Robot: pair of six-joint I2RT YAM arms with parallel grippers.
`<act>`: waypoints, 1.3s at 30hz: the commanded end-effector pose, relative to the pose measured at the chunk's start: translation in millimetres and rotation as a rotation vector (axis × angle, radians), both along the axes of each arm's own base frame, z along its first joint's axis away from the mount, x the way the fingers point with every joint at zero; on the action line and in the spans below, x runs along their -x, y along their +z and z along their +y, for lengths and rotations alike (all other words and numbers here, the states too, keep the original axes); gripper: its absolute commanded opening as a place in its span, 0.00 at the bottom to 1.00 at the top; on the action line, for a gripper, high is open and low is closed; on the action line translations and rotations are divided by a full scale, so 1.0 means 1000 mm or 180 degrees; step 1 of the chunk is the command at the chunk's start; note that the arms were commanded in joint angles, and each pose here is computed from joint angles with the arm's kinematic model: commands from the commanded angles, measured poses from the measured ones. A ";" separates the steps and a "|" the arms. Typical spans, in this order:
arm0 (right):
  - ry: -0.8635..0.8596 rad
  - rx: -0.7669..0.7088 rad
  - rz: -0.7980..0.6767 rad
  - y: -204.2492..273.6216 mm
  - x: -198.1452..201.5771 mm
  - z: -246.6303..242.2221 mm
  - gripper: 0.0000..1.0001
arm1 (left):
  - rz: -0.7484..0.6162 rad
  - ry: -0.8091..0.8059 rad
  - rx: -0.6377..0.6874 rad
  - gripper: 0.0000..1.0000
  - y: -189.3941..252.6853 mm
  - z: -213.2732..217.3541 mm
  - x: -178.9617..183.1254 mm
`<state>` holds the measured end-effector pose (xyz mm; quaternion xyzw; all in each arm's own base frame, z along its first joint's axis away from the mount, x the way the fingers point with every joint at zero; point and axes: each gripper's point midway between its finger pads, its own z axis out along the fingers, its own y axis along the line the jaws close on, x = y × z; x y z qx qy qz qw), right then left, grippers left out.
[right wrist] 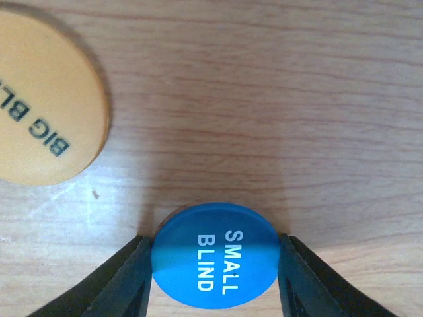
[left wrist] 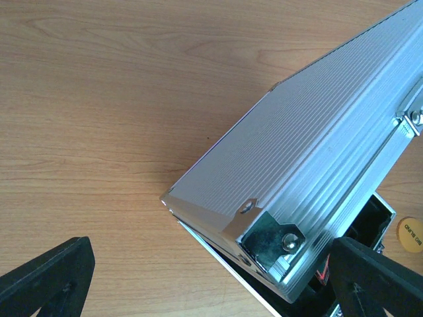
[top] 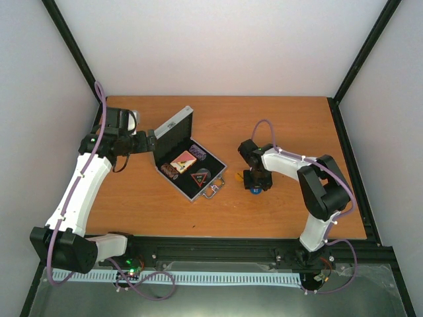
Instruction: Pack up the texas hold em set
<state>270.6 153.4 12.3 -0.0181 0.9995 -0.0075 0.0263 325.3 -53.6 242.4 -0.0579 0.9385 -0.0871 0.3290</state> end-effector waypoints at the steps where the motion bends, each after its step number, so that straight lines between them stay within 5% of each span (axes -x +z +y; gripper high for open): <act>1: -0.0060 0.0194 0.0194 -0.016 0.016 -0.015 0.40 | -0.0008 -0.0017 -0.0034 1.00 0.002 0.001 0.005; 4: -0.0072 0.0194 0.0175 -0.014 0.014 -0.015 0.31 | -0.0008 -0.0014 -0.0034 1.00 0.001 0.001 0.005; 15: -0.0021 0.0049 -0.0034 0.015 -0.002 -0.004 0.37 | -0.0028 -0.0025 -0.0018 1.00 0.003 0.000 0.004; 19: 0.0009 -0.0004 -0.0126 0.027 -0.012 0.002 0.48 | -0.0018 -0.0026 -0.0017 1.00 0.001 0.000 0.004; 25: 0.0088 -0.0074 -0.0266 0.041 -0.028 0.011 0.86 | -0.0034 -0.0023 -0.0020 1.00 0.004 0.000 0.000; 39: 0.0424 -0.0224 -0.0125 0.029 -0.052 0.052 0.92 | -0.0006 0.0009 -0.0093 1.00 0.003 0.003 -0.001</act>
